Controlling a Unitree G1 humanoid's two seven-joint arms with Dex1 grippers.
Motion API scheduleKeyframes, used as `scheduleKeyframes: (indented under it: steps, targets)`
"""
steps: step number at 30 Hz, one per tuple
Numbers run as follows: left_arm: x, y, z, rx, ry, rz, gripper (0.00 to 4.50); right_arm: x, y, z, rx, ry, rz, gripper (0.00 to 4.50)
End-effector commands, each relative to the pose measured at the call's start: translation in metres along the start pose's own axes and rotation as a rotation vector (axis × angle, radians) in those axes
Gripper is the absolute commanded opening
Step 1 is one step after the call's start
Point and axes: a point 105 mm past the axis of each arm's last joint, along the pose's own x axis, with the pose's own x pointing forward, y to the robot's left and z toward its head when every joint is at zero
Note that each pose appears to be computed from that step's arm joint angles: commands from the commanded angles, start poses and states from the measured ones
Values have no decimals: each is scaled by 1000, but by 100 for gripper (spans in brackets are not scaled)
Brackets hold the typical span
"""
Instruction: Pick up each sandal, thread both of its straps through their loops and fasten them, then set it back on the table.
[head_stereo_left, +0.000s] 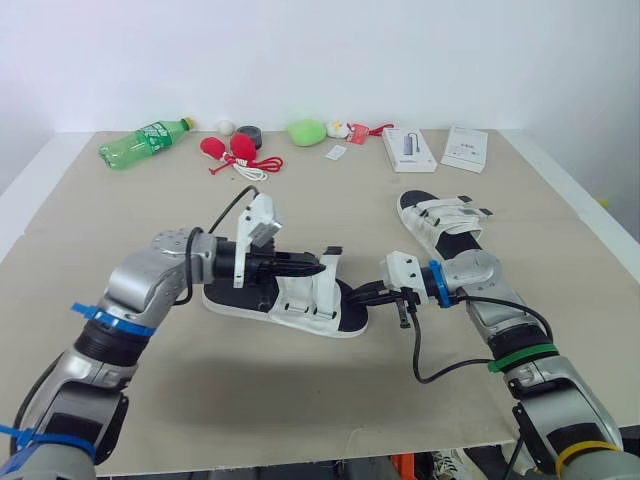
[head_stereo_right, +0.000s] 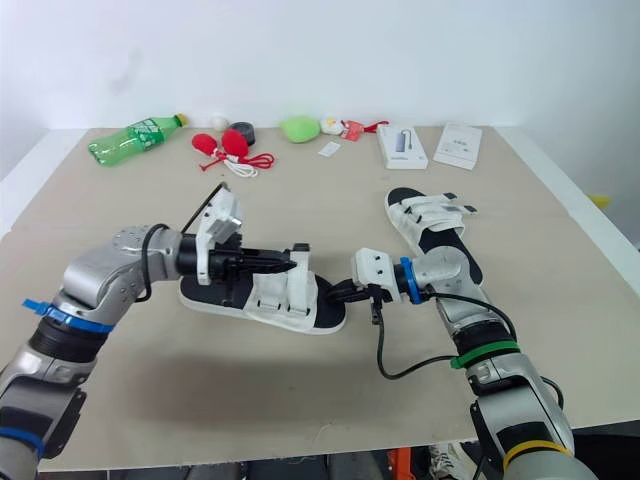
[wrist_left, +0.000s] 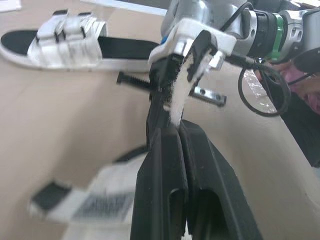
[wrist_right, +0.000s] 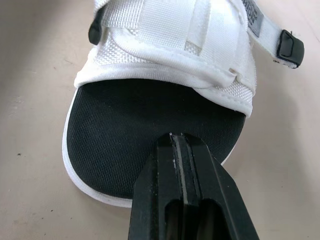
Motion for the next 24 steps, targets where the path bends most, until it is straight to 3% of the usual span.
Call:
scheduleKeyframes:
  steps: [1,8,24]
  targets:
    - [-1,11,11,89,5,22,3,4,16,-31,88,106,38,0]
    - [0,26,-13,82,99,38,3,3,18,-31,94,104,26,0]
    - [-2,43,-40,123,205,140,3,0,21,-32,99,110,19,0]
